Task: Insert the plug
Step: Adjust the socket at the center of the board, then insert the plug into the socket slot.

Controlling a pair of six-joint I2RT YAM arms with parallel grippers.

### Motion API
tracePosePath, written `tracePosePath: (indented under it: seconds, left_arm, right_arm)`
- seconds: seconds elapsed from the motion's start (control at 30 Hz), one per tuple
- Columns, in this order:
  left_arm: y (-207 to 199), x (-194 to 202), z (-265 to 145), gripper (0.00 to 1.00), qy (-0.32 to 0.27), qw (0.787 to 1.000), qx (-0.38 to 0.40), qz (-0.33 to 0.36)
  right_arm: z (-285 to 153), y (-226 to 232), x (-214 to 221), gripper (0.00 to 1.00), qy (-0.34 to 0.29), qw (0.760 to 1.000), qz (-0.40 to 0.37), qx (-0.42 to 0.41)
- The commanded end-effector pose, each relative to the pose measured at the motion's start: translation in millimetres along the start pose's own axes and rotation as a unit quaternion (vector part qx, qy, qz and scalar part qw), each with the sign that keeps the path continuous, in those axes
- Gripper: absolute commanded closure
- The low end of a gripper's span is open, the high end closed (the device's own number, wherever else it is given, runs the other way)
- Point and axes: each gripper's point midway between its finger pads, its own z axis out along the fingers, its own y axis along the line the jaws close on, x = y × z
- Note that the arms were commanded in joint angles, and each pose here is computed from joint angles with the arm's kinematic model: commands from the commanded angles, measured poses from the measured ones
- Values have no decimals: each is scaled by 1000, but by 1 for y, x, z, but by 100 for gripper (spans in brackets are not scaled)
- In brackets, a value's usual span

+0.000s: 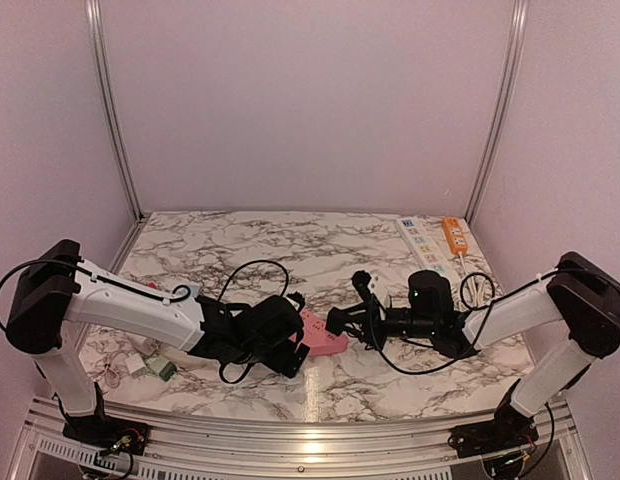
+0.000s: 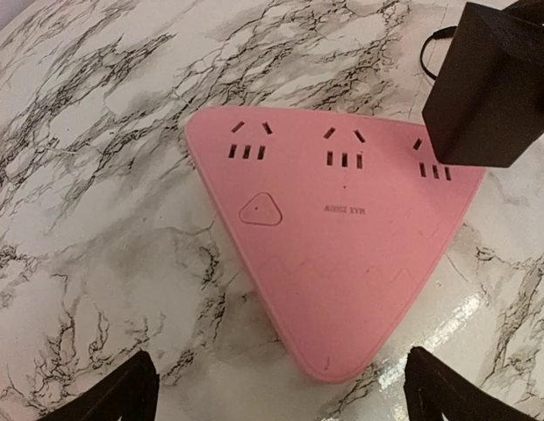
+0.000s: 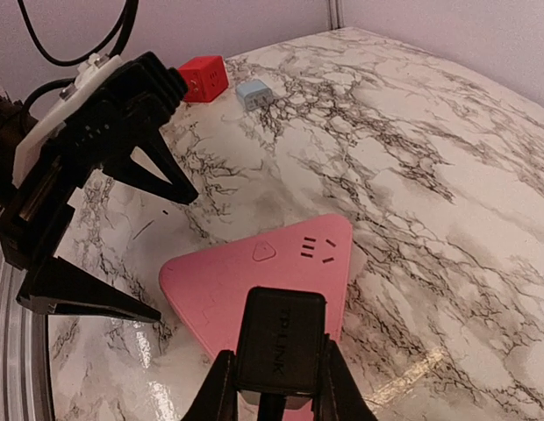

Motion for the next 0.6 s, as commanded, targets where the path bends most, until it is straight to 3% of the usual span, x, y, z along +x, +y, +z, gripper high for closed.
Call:
tracePosePath:
  seconds: [0.0,0.57]
  left_arm:
    - [-2,-11,-10,1,-19,1000,14,-3]
    - [-2,-21,-16,1,-32,999,17,-5]
  right_arm:
    - [4,2,-3,100,-19,1000,11,-14]
    - [9,-5,9,100,-12,1000,20,0]
